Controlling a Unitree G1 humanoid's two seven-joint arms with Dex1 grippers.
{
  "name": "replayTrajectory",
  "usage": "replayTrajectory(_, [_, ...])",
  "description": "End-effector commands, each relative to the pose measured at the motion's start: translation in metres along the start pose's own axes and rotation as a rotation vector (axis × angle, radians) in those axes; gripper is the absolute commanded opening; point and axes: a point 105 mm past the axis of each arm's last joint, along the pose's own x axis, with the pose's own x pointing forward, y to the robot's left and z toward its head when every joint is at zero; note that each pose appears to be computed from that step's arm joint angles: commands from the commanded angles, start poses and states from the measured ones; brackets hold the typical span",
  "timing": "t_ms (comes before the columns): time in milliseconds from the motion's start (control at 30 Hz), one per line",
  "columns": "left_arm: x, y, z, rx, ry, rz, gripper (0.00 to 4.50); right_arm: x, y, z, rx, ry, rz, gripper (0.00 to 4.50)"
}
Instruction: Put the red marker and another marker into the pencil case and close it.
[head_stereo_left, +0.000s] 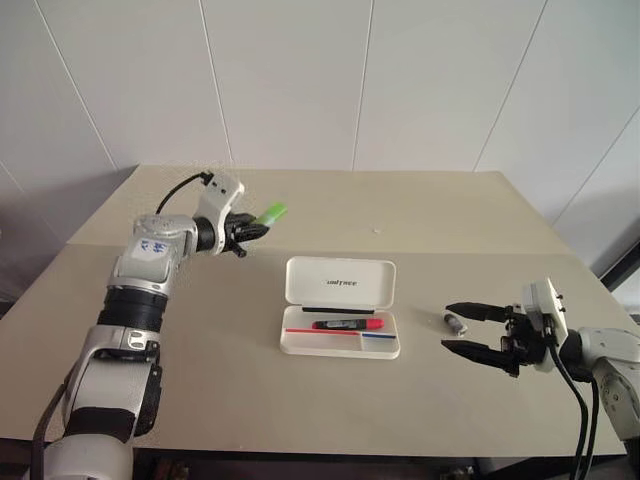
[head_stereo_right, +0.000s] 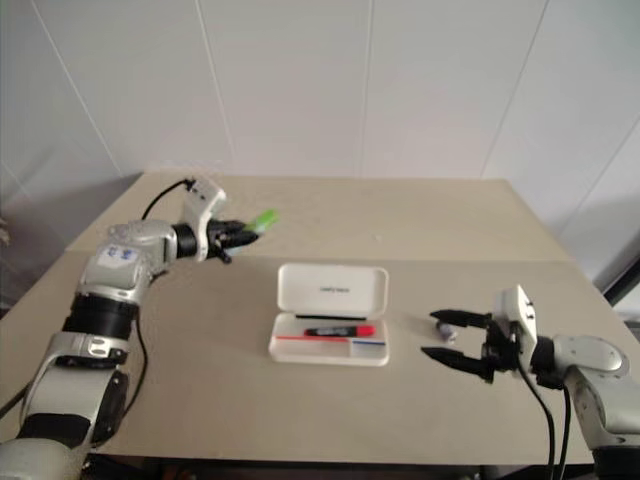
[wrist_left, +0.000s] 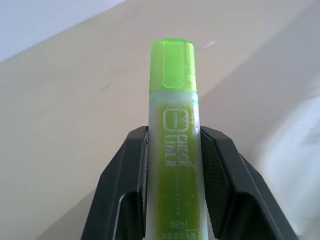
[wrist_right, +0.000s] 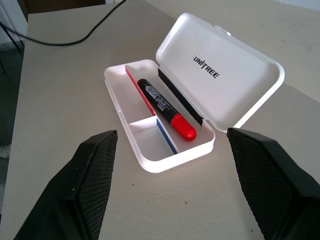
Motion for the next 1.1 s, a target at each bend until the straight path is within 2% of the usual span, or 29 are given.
replayTrajectory(33, [-0.008,-0.05,0.033,0.089,-0.075,-0.296,1.08,-0.006,0.0,0.017,-0.056,-0.029,0.011,4.5])
replayTrajectory(167, [-0.014,-0.096,0.006,0.144,0.033,-0.551,1.08,-0.005,-0.001,0.017,-0.059,-0.026,0.005,4.5])
replayTrajectory(367, [-0.017,-0.126,-0.028,0.182,0.165,-0.705,1.08,-0.005,0.001,0.014,-0.05,-0.019,-0.006,4.5])
replayTrajectory(667, [-0.001,-0.127,-0.058,0.238,0.283,-0.678,1.08,-0.01,0.006,0.013,-0.044,-0.015,-0.017,4.5])
replayTrajectory(900, [0.025,-0.126,-0.062,0.261,0.261,-0.618,1.08,-0.009,0.007,0.01,-0.036,-0.012,-0.032,4.5])
replayTrajectory(1100, [0.031,-0.135,-0.066,0.257,0.252,-0.631,1.08,-0.009,0.009,0.009,-0.03,-0.007,-0.043,4.5])
